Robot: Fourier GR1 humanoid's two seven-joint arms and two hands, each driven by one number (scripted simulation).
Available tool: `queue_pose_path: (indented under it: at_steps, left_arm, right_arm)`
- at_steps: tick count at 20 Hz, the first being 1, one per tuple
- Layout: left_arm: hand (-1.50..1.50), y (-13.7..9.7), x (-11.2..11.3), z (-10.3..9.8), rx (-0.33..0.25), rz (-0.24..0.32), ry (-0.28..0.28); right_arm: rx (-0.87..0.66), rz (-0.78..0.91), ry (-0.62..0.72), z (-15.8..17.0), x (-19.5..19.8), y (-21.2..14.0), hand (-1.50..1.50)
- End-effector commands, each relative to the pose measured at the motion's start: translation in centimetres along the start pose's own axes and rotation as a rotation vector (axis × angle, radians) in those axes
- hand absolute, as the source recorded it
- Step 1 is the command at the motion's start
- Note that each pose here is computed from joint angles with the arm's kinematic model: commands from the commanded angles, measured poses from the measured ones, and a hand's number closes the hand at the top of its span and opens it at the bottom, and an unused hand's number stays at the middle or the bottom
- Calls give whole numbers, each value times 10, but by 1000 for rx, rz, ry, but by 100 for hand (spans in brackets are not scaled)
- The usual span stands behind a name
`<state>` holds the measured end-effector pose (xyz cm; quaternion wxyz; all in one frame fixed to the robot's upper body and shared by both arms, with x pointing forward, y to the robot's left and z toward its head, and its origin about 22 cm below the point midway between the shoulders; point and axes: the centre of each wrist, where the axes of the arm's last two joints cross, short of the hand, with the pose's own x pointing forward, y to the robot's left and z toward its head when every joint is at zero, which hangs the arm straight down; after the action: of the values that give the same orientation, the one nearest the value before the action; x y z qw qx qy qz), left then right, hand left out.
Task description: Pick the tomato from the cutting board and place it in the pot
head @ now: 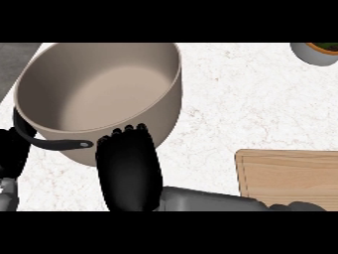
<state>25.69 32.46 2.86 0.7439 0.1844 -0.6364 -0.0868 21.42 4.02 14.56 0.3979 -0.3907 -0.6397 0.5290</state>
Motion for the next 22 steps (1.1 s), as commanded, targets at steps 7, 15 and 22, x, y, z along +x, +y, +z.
queue_pose_path:
  at_steps: [7, 15, 22]
  left_arm:
    - [0, -10, 8, -7, -42, -6, -11]
    - [0, -15, 1, 4, -31, 7, -5]
    - [0, -23, -6, 2, -16, -9, -12]
  right_arm:
    - [-233, -252, 146, -19, 23, -47, 150]
    - [-295, -307, 174, -56, 26, -68, 150]
    - [-308, -292, 180, -104, 13, -61, 150]
